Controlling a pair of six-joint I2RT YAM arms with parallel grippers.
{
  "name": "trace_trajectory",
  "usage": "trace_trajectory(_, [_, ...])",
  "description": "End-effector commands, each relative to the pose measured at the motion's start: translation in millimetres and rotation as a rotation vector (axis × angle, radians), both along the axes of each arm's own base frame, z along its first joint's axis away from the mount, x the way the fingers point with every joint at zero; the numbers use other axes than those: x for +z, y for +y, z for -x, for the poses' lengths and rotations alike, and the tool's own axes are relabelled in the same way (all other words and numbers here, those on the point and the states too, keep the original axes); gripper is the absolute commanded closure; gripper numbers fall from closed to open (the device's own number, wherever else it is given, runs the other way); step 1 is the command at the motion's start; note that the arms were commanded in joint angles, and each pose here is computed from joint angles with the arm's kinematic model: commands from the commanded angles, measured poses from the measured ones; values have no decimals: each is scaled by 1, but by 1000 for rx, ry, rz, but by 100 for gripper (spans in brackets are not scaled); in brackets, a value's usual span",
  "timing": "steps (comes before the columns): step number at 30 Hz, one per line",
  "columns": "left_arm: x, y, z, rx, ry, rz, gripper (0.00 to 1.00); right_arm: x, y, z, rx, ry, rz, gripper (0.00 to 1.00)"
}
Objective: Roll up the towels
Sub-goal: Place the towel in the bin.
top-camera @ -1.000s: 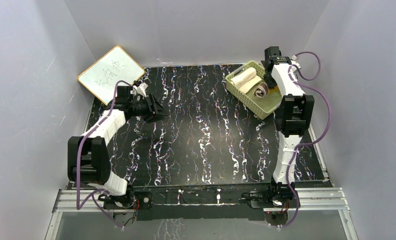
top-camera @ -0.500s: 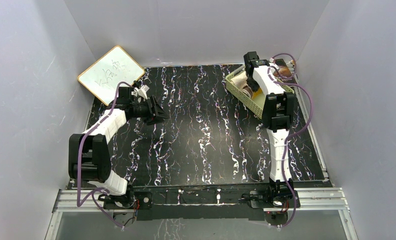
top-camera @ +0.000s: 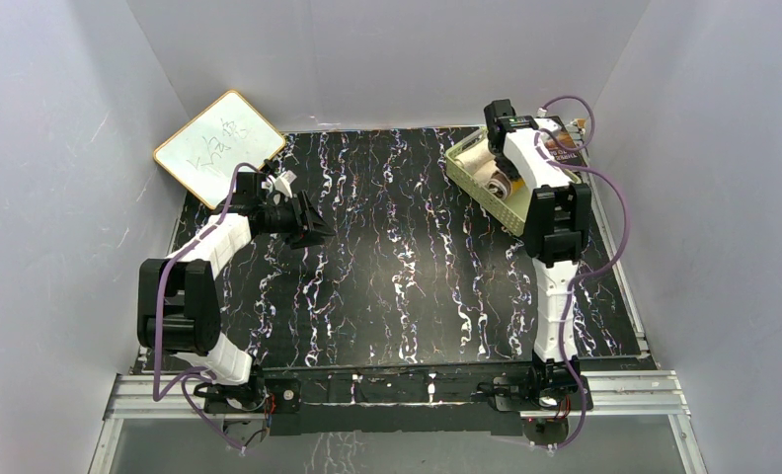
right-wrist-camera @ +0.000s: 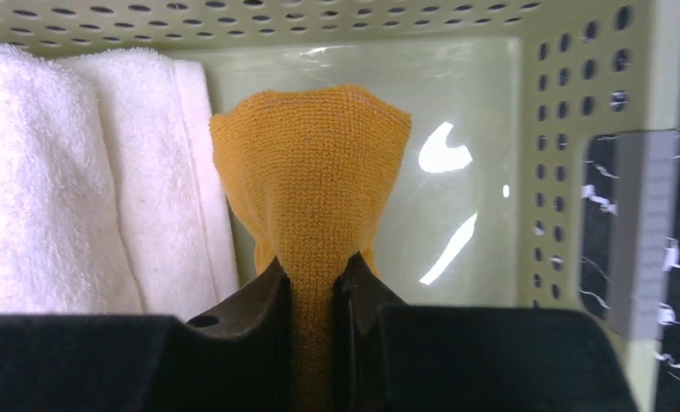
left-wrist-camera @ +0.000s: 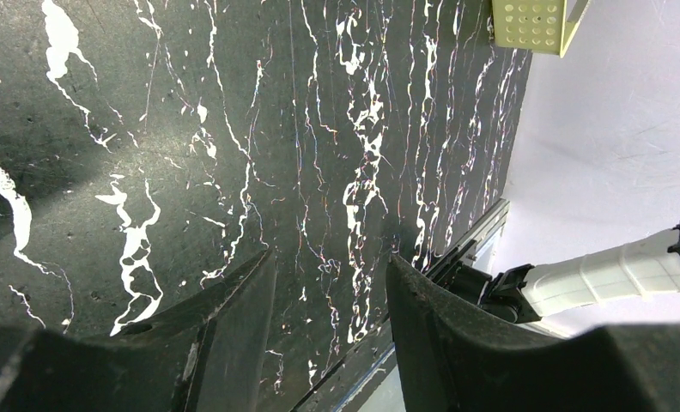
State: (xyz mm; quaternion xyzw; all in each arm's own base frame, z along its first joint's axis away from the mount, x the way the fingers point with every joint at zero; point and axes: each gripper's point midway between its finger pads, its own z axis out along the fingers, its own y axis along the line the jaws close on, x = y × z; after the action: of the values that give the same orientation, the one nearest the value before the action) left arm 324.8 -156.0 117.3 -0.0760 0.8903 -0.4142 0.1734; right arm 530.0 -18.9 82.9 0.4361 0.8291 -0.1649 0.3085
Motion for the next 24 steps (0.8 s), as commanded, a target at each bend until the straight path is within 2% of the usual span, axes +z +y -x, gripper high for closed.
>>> trace_trajectory(1, [17, -3, -1, -18, -27, 30, 51, 59, -16, 3, -25, -116, 78, 100])
trace_trajectory(5, [16, -3, 2, -19, -21, 27, 51, 49, -12, -5, -17, -107, 57, 100])
trace_trajectory(7, [16, -3, 3, -19, -20, 26, 52, 43, -9, -13, -9, -108, 42, 95])
trace_trajectory(13, [16, -1, 1, -20, -19, 11, 51, 21, 2, -32, 4, -100, -6, 88])
trace_trajectory(15, [14, 0, 0, -19, -15, 5, 51, 16, 5, -37, 12, -108, -22, 81])
trace_trajectory(19, [12, 0, -1, -21, -7, 2, 51, 11, 14, -46, 48, -127, -63, 52])
trace_trajectory(24, [17, -1, -4, -26, -19, 1, 51, 47, 32, -68, 135, -256, -82, 40])
